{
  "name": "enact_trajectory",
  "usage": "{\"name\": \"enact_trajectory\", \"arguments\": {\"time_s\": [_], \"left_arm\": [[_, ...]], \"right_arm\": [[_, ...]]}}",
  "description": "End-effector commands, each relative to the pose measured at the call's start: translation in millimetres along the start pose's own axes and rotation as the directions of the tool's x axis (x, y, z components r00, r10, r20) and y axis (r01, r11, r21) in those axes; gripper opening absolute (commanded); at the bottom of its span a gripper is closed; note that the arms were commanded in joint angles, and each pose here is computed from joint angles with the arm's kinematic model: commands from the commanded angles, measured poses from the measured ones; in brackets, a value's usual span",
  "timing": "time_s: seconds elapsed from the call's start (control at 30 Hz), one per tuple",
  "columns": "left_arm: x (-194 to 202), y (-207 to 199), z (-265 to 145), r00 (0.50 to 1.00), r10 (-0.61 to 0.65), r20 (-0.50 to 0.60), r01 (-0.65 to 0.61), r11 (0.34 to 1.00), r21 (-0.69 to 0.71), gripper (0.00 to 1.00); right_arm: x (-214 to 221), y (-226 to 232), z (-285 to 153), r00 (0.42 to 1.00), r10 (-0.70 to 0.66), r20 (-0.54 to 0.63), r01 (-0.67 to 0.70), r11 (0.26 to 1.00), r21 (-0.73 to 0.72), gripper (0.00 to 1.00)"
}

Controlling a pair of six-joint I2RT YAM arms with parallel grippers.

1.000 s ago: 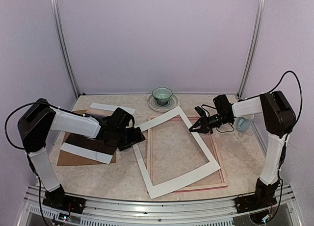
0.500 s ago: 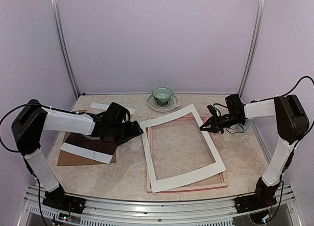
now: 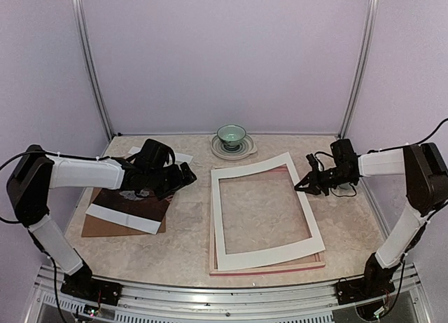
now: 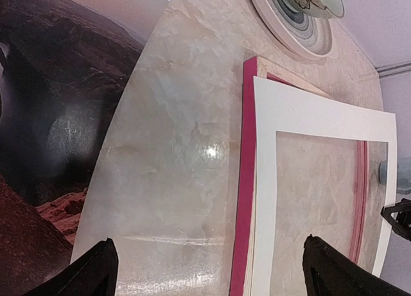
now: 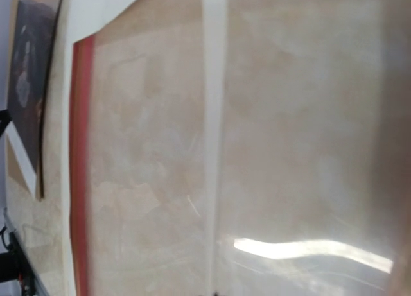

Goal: Put the photo into the frame
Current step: Place the mat board on the glass panel.

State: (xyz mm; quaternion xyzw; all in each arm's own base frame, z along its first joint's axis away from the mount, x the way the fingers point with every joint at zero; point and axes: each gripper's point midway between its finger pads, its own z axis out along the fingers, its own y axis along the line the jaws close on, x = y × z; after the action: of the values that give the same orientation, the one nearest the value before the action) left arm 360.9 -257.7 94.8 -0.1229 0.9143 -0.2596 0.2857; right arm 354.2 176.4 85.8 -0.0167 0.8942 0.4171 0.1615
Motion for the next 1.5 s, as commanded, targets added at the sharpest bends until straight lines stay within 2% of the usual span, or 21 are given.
{"name": "enact_trajectory", "arguments": {"time_s": [0.0,0.43,0.67,1.47], "left_arm": [[-6.5,6.8,-8.9,1.0,0.013,0.026,-0.012,1.0,-0.011,0.99],[-6.1,7.9,-8.5,1.0,-0.005,0.022,0.005,1.0,-0.002,0.99],[-0.6,4.5,-5.5,1.0,-0.004,0.01,0.004,1.0,0.004,0.99],[14.7,0.2,2.1,1.0,0.009,-0.021,-0.009,1.0,0.005,0.99]], "right_arm": [[-6.5,-6.8,-15.6,0.998,-0.005,0.07,0.002,0.999,0.04,0.0],[4.3,-15.7,-22.1,0.996,0.023,0.085,-0.028,0.998,0.058,0.0],[4.3,-13.5,-21.3,0.991,0.065,0.119,-0.068,0.997,0.022,0.0],[14.5,-15.0,-5.9,0.994,0.073,0.082,-0.075,0.997,0.018,0.0]]}}
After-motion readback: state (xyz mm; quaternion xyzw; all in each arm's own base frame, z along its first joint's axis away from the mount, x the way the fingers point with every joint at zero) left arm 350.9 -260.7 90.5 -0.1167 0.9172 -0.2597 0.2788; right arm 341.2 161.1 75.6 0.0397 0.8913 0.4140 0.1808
